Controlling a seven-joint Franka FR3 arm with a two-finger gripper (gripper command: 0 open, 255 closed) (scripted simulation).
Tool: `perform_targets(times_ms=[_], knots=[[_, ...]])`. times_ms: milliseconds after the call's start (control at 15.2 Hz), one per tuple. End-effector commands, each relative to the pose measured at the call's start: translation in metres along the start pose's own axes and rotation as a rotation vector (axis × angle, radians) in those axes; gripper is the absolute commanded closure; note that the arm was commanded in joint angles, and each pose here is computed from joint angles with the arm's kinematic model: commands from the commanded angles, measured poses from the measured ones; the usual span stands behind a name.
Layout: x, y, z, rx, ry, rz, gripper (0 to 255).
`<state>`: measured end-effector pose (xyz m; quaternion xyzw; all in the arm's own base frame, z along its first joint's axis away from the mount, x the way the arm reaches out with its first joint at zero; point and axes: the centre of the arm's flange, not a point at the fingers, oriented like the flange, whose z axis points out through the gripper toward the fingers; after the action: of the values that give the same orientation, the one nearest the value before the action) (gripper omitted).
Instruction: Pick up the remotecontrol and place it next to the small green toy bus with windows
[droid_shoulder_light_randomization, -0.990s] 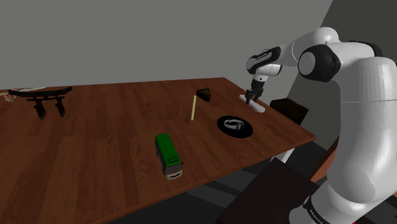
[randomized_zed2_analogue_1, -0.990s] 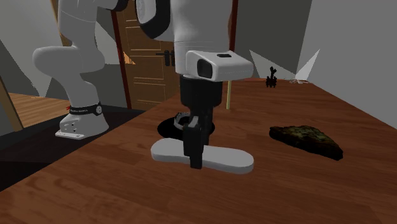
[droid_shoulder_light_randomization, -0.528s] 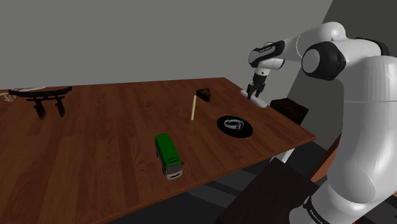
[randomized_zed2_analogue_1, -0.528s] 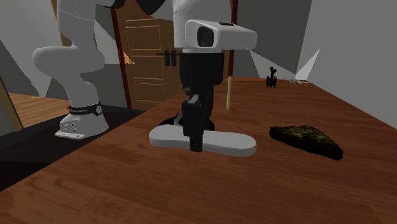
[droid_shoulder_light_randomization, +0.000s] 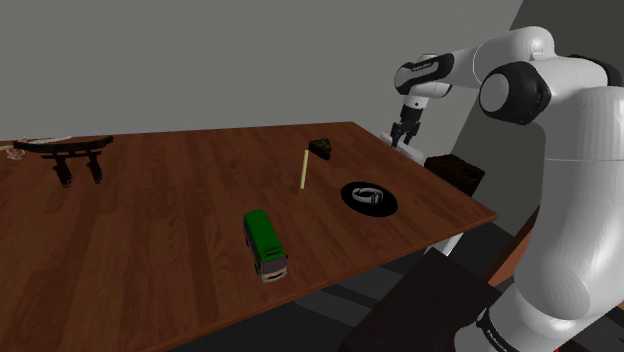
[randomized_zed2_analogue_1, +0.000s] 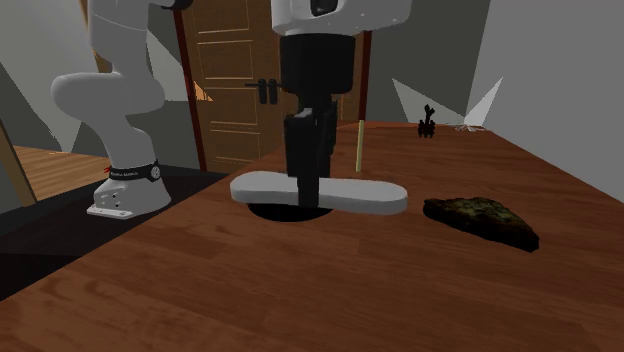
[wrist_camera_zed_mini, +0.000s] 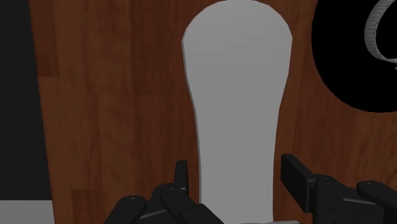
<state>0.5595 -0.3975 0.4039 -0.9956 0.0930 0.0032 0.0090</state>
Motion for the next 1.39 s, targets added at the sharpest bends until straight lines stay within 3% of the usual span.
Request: perform_targets(times_ms=[0, 462, 1320], knots=[[0.0, 0.0, -0.013, 0.0, 0.0, 0.0, 255], [0.0, 0.0, -0.044, 0.0, 0.0, 0.0, 255], [-0.069, -0.157, -0.042, 0.0, 0.0, 0.0, 255]])
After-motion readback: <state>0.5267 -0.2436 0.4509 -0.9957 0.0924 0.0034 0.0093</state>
